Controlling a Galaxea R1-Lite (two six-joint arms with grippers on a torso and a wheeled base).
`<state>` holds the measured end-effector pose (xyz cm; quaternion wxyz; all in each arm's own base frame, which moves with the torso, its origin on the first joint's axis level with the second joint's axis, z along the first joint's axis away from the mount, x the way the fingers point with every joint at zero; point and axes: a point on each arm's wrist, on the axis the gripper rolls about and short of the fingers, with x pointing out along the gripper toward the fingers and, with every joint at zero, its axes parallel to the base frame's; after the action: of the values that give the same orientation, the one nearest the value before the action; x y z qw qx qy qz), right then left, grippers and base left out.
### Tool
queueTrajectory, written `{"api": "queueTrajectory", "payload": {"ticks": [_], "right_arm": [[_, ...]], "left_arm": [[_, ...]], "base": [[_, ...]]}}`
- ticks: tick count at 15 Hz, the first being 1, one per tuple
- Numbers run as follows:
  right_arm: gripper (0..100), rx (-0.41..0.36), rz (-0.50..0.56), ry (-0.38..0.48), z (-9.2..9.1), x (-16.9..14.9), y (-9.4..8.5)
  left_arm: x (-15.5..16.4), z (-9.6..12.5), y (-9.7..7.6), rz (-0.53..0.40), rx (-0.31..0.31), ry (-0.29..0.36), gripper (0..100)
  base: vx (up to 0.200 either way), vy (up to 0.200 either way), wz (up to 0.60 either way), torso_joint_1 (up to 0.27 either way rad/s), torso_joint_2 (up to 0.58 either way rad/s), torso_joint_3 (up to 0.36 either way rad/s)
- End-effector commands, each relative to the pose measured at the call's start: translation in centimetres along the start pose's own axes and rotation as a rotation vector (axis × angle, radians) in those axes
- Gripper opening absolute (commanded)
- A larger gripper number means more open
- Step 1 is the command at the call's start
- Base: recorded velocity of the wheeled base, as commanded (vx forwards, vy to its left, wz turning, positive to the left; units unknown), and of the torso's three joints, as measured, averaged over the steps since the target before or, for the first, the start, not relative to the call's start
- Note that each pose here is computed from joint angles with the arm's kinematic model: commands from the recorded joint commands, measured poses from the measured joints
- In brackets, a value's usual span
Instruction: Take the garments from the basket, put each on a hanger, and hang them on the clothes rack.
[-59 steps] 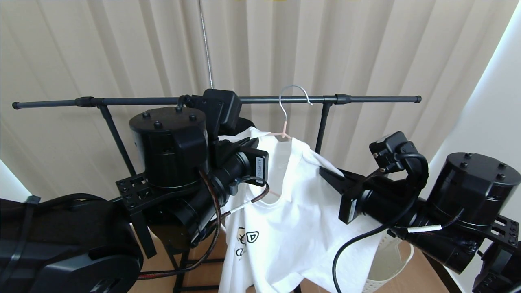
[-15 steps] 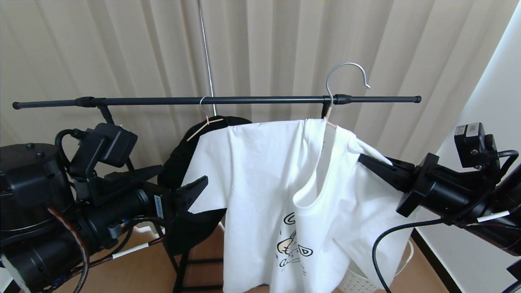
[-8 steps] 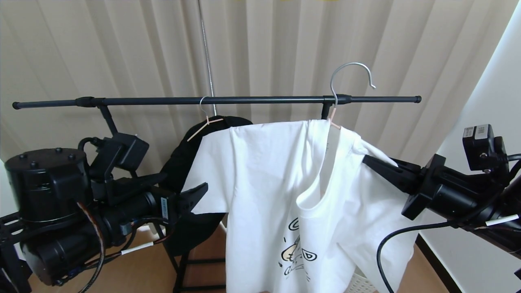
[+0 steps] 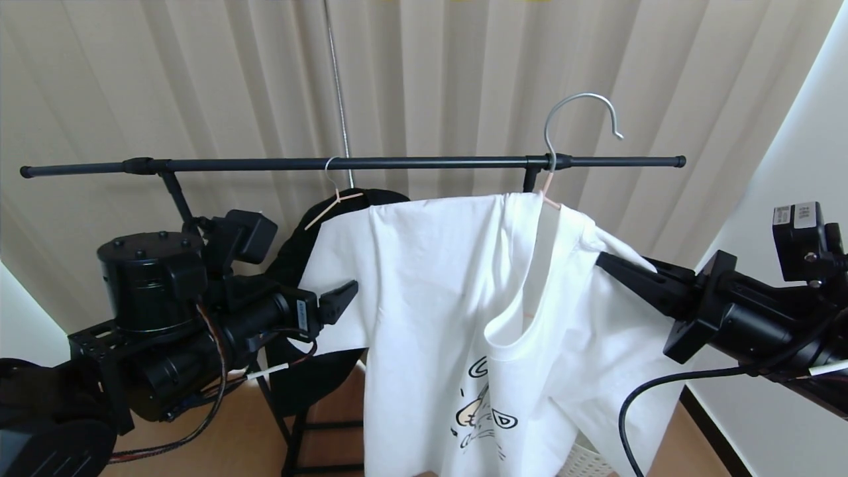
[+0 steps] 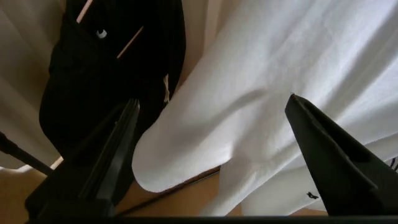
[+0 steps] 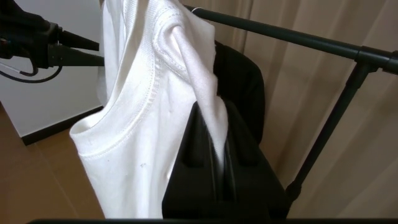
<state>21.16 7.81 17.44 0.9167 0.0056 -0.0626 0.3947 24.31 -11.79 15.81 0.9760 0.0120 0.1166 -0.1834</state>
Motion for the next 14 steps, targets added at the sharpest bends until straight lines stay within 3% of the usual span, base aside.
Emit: {"api": "queueTrajectory", "payload": {"ticks": [1,2,7,14], "right_arm": [[0,-0.002,0.0,-0.004,0.1,-0.1,0.0],[0,-0.002,0.002,-0.005,0.1,0.0,0.1],[0,0.003,-0.002,0.004,-0.1,0.2,-0.2],[0,0.001,-0.011,0.001,0.0,0.2,-0.4]], "left_arm": [[0.7,-0.5,-0.1,0.001,-0.002,0.021,100],[0.8,-0.6,-0.1,0.001,-0.015,0.023,0],[-0.8,-0.6,0.5,0.021,-0.032,0.017,0],[-1.9,-2.0,1.9,0.076,-0.088,0.06,0]], "base": [[0.0,0.0,0.0,0.0,0.0,0.0],[0.0,0.0,0.0,0.0,0.0,0.0],[0.0,0.0,0.0,0.0,0.0,0.0],[0.0,0.0,0.0,0.0,0.0,0.0]]}}
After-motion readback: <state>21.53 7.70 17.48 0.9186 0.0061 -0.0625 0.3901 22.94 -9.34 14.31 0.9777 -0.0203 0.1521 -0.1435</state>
